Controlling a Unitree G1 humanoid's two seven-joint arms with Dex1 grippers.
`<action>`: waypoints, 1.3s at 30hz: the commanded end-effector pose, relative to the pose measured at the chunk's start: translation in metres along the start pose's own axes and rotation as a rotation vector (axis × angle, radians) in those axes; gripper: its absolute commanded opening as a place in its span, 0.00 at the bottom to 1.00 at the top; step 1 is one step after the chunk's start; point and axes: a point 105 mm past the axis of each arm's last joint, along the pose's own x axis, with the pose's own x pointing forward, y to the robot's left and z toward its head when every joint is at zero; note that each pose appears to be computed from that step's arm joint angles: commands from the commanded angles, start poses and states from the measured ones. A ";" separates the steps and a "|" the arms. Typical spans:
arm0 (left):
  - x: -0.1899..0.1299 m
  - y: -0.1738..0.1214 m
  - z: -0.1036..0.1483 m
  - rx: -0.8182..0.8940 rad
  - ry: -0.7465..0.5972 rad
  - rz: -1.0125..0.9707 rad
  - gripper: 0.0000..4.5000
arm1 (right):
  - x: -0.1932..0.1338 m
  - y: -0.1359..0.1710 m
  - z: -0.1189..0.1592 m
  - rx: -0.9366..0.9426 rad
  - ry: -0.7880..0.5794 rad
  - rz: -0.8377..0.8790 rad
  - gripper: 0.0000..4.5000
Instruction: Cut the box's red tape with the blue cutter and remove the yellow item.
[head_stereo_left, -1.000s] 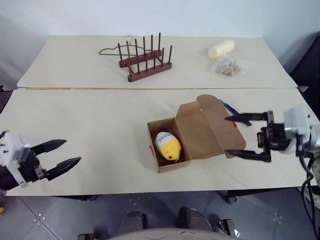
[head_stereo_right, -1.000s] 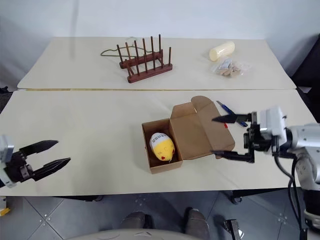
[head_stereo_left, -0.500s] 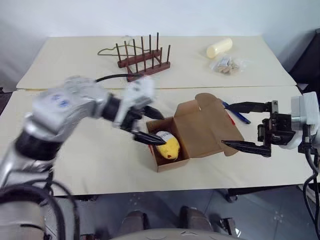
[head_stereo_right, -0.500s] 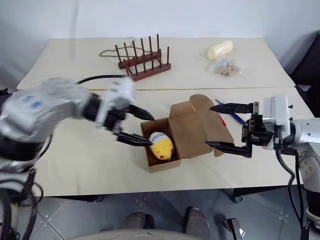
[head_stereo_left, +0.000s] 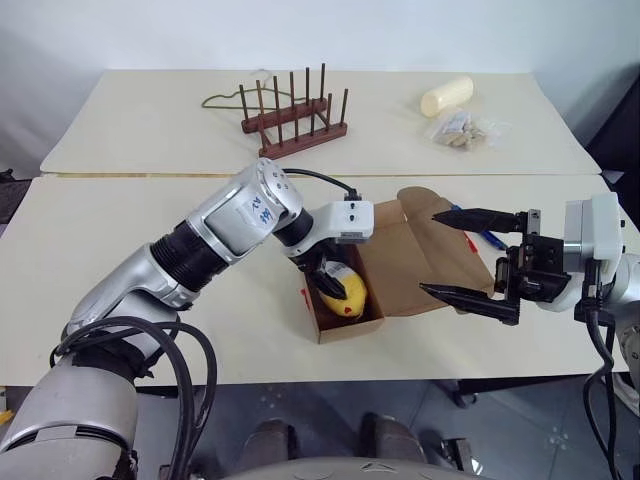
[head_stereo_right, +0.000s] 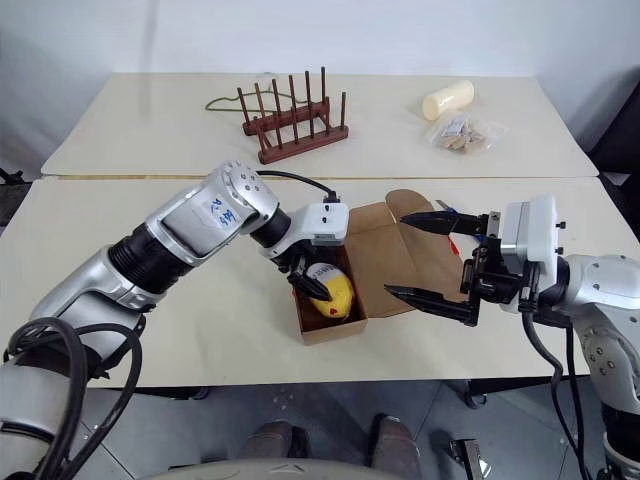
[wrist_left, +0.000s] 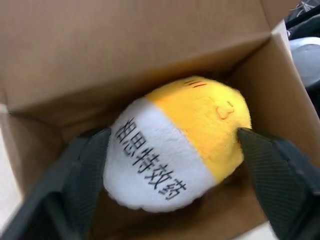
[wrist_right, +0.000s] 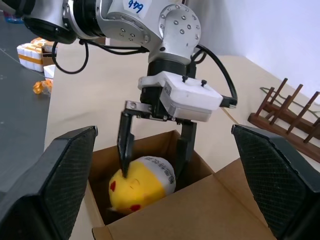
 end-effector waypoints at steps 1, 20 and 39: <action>-0.007 0.001 0.004 0.046 0.009 0.015 0.59 | 0.003 0.002 0.010 -0.036 -0.032 -0.002 1.00; -0.122 0.012 0.063 -0.047 -0.879 0.181 0.01 | 0.001 -0.011 0.001 0.035 -0.123 -0.093 1.00; -0.129 -0.029 -0.020 -0.151 -0.702 0.456 0.48 | 0.022 -0.014 -0.008 0.044 -0.135 0.098 1.00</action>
